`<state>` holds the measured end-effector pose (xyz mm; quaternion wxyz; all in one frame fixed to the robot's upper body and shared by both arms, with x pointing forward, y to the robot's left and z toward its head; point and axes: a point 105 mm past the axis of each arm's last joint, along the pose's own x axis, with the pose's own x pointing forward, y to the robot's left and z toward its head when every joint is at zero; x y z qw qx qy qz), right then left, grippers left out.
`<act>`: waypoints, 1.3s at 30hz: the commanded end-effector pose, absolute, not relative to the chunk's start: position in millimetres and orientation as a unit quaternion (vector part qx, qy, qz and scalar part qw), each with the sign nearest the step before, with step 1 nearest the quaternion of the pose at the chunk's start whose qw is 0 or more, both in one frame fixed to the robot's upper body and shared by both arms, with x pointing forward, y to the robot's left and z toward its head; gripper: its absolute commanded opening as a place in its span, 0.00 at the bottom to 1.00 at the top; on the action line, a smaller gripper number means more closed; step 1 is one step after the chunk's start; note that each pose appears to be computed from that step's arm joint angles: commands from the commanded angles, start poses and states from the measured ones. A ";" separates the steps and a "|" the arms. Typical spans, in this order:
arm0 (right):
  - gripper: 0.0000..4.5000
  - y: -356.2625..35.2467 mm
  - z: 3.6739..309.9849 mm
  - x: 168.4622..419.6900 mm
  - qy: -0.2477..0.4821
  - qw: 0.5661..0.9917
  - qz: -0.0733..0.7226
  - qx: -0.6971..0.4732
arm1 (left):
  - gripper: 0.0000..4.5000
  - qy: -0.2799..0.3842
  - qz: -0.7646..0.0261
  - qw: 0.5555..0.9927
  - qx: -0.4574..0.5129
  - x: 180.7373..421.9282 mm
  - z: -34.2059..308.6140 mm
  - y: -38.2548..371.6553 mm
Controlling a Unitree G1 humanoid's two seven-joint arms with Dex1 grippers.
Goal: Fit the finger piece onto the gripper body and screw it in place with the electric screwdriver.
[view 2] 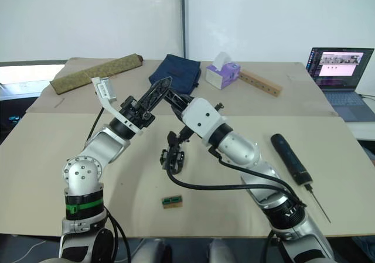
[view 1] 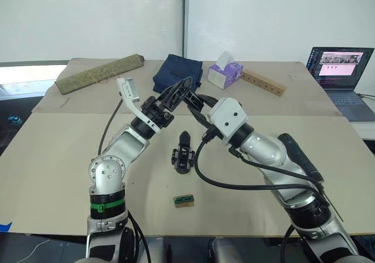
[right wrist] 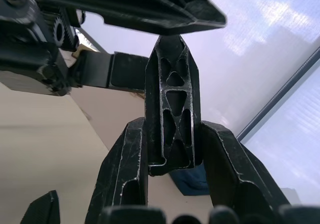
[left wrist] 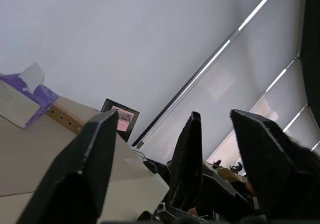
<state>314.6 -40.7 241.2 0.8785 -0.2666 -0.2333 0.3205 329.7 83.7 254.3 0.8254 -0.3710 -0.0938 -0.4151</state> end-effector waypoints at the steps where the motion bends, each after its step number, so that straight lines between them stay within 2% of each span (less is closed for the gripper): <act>1: 0.25 -41.5 257.7 308.4 -0.271 0.873 0.308 -0.264 | 0.41 -0.116 -0.425 0.812 -0.383 324.7 267.9 82.1; 4: 0.25 -39.8 255.8 308.2 -0.268 0.872 0.311 -0.266 | 0.08 -0.133 -0.420 0.805 -0.397 324.0 274.8 84.8; 5: 0.25 -39.6 255.2 307.7 -0.267 0.872 0.313 -0.267 | 0.01 -0.138 -0.421 0.804 -0.398 323.1 276.7 85.3; 11: 0.25 -40.8 255.2 306.8 -0.265 0.872 0.319 -0.258 | 0.01 -0.158 -0.422 0.787 -0.422 319.6 283.8 91.9; 13: 0.48 -42.2 257.5 305.5 -0.268 0.871 0.325 -0.254 | 0.00 -0.163 -0.431 0.781 -0.421 318.2 286.2 94.1; 17: 0.78 -54.2 269.6 302.3 -0.271 0.873 0.333 -0.230 | 0.00 -0.164 -0.452 0.783 -0.394 319.2 286.8 103.8; 20: 1.00 -68.0 272.8 294.7 -0.225 0.870 0.402 -0.176 | 0.00 -0.144 -0.496 0.772 -0.371 316.7 284.7 115.1; 27: 1.00 -90.8 261.5 270.7 0.010 0.818 0.573 -0.047 | 0.00 -0.008 -0.647 0.720 -0.252 288.9 260.3 112.5; 28: 1.00 -90.8 255.6 266.7 0.057 0.807 0.586 -0.034 | 0.00 0.007 -0.663 0.711 -0.236 285.1 257.1 110.4; 31: 1.00 -87.9 237.7 271.8 0.153 0.810 0.566 -0.012 | 0.00 0.037 -0.695 0.687 -0.210 278.1 250.2 101.1; 35: 1.00 -65.0 231.5 244.8 0.195 0.750 0.631 0.019 | 0.00 0.054 -0.718 0.669 -0.185 273.4 240.5 86.1; 39: 1.00 -53.4 234.5 235.0 0.212 0.717 0.662 0.058 | 0.00 0.078 -0.743 0.646 -0.158 265.0 229.1 78.1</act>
